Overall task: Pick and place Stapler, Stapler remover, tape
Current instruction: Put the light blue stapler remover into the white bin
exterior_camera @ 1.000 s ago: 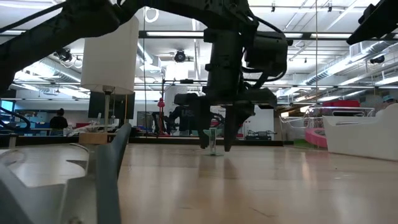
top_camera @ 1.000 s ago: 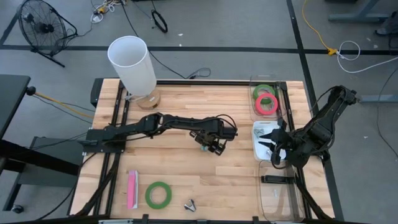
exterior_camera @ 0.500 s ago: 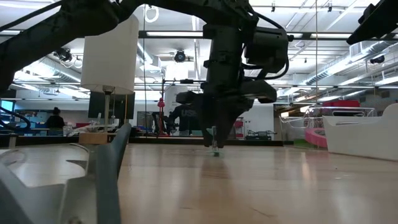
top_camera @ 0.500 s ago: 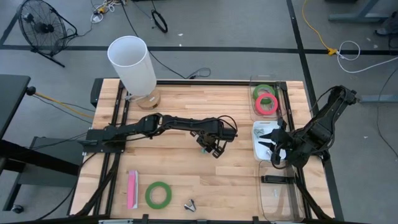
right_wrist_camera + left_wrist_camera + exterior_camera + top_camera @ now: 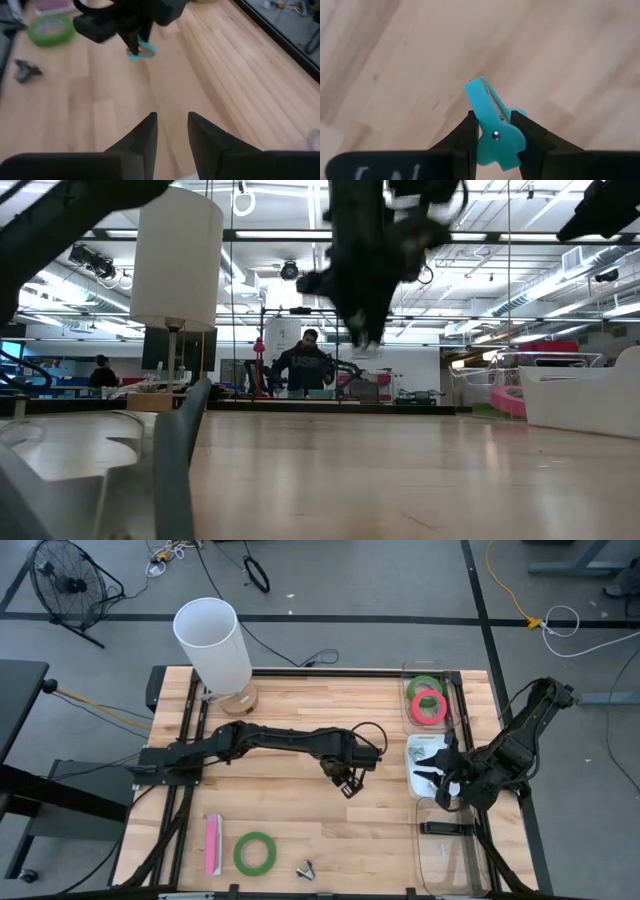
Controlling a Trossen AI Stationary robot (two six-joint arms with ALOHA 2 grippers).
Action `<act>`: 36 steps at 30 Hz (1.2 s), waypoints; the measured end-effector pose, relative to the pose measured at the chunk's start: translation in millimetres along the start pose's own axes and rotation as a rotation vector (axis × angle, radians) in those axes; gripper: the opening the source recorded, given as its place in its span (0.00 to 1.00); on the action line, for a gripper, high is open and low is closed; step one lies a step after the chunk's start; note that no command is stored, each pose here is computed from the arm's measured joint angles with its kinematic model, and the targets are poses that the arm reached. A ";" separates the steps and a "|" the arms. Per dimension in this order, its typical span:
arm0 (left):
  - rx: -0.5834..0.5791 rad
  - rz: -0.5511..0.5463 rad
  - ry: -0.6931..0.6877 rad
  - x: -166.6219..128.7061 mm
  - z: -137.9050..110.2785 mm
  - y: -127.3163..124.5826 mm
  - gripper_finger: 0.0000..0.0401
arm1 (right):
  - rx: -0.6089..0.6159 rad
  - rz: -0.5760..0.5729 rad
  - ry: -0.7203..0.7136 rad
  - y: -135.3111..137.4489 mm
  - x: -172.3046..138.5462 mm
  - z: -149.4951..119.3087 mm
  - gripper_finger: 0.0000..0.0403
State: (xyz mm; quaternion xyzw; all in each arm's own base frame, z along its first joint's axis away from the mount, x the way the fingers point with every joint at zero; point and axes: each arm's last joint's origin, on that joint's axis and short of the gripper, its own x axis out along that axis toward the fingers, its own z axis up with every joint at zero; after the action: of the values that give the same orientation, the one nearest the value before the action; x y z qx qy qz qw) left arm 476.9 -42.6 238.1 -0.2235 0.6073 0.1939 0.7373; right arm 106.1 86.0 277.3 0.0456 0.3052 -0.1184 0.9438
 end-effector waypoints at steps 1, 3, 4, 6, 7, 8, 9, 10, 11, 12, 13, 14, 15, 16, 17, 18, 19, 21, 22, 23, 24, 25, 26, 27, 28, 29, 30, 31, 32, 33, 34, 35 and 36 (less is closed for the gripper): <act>0.039 -0.012 -0.037 -9.2 -2.7 -4.5 0.24 | 0.001 0.015 -0.013 1.9 0.0 1.7 0.27; 0.115 -0.027 -0.125 -28.4 -8.4 -13.0 0.24 | -0.003 0.050 -0.047 6.3 -0.3 5.9 0.27; 0.148 -0.035 -0.171 -36.9 -10.9 -17.4 0.24 | -0.010 0.070 -0.068 8.9 -0.6 8.5 0.27; 0.202 -0.056 -0.265 -52.6 -14.7 -25.8 0.24 | -0.026 0.107 -0.114 13.6 -1.5 14.0 0.27; 0.226 -0.065 -0.307 -59.6 -17.0 -29.9 0.24 | -0.030 0.125 -0.137 15.9 -2.1 16.9 0.27; 0.236 -0.082 -0.353 -67.2 -18.8 -34.0 0.24 | -0.034 0.141 -0.160 17.9 -2.8 19.6 0.27; 0.252 -0.093 -0.393 -73.7 -20.6 -37.7 0.24 | -0.040 0.153 -0.180 19.6 -3.5 22.0 0.27; 0.262 -0.113 -0.433 -80.2 -22.2 -41.6 0.24 | -0.046 0.164 -0.199 21.0 -4.2 24.2 0.27; 0.280 -0.135 -0.466 -85.5 -23.7 -45.6 0.24 | -0.049 0.173 -0.215 22.2 -4.7 26.0 0.27; 0.299 -0.157 -0.498 -90.2 -24.9 -49.5 0.24 | -0.051 0.181 -0.229 23.2 -5.3 27.7 0.27; 0.323 -0.175 -0.525 -93.3 -26.5 -54.0 0.24 | -0.046 0.189 -0.242 24.1 -5.9 29.3 0.27; 0.348 -0.191 -0.550 -95.3 -27.9 -58.5 0.24 | -0.045 0.198 -0.254 25.1 -6.4 30.9 0.27; 0.374 -0.203 -0.573 -96.9 -29.0 -62.4 0.24 | -0.044 0.213 -0.261 26.0 -6.9 32.1 0.27; 0.402 -0.211 -0.592 -98.2 -30.8 -66.2 0.24 | -0.045 0.231 -0.265 27.0 -7.5 33.1 0.27; 0.429 -0.216 -0.606 -99.3 -32.5 -69.3 0.24 | -0.046 0.250 -0.269 28.1 -8.0 34.1 0.27; 0.457 -0.219 -0.621 -100.3 -34.0 -72.2 0.24 | -0.046 0.266 -0.273 28.9 -8.5 35.0 0.27; 0.483 -0.219 -0.632 -101.0 -35.8 -74.6 0.24 | -0.047 0.283 -0.272 29.6 -8.9 35.5 0.27; 0.516 -0.209 -0.649 -102.0 -38.7 -78.1 0.24 | -0.048 0.290 -0.272 30.1 -8.9 35.7 0.28; 0.527 -0.206 -0.659 -102.5 -39.5 -79.4 0.24 | -0.044 0.289 -0.275 30.4 -8.8 36.0 0.30; 0.530 -0.207 -0.674 -103.4 -39.6 -80.8 0.24 | -0.039 0.284 -0.277 30.7 -8.3 36.3 0.31; 0.533 -0.210 -0.690 -104.5 -39.3 -82.0 0.24 | -0.036 0.281 -0.278 31.2 -7.4 36.8 0.33; 0.540 -0.215 -0.710 -105.8 -38.3 -83.2 0.24 | -0.031 0.279 -0.280 31.9 -6.2 37.5 0.35; 0.550 -0.219 -0.729 -107.1 -37.5 -84.4 0.24 | -0.027 0.277 -0.280 32.7 -4.9 38.1 0.37; 0.561 -0.222 -0.744 -108.1 -36.8 -85.2 0.24 | -0.023 0.274 -0.280 33.5 -3.2 38.8 0.39; 0.565 -0.228 -0.757 -109.1 -37.0 -86.6 0.24 | -0.022 0.268 -0.279 34.6 -1.2 39.3 0.41; 0.569 -0.232 -0.767 -109.8 -36.8 -87.4 0.24 | -0.028 0.258 -0.276 35.4 1.0 39.3 0.43; 0.575 -0.234 -0.776 -110.4 -36.3 -87.9 0.24 | -0.039 0.249 -0.272 36.0 3.2 39.3 0.44; 0.579 -0.233 -0.779 -110.6 -36.3 -88.0 0.24 | -0.047 0.241 -0.270 36.5 4.9 39.4 0.46; 0.586 -0.230 -0.780 -110.6 -36.3 -88.0 0.24 | -0.053 0.234 -0.268 36.6 6.2 39.6 0.48; 0.592 -0.227 -0.781 -110.6 -36.3 -88.1 0.24 | -0.054 0.230 -0.267 36.5 7.1 39.8 0.49; 0.595 -0.227 -0.782 -110.7 -36.5 -88.3 0.24 | -0.052 0.228 -0.267 36.6 7.8 40.2 0.50; 0.596 -0.228 -0.783 -110.7 -36.5 -88.3 0.24 | -0.048 0.227 -0.270 36.8 8.6 40.9 0.52; 0.596 -0.228 -0.783 -110.7 -36.6 -88.4 0.24 | -0.042 0.227 -0.274 36.9 9.0 41.8 0.52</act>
State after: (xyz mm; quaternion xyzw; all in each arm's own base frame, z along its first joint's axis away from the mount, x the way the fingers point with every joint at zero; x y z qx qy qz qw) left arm 475.8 -137.9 349.2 0.0213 0.2861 -0.0002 0.9580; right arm 146.1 113.4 306.3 0.0435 0.1690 -0.0096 0.9846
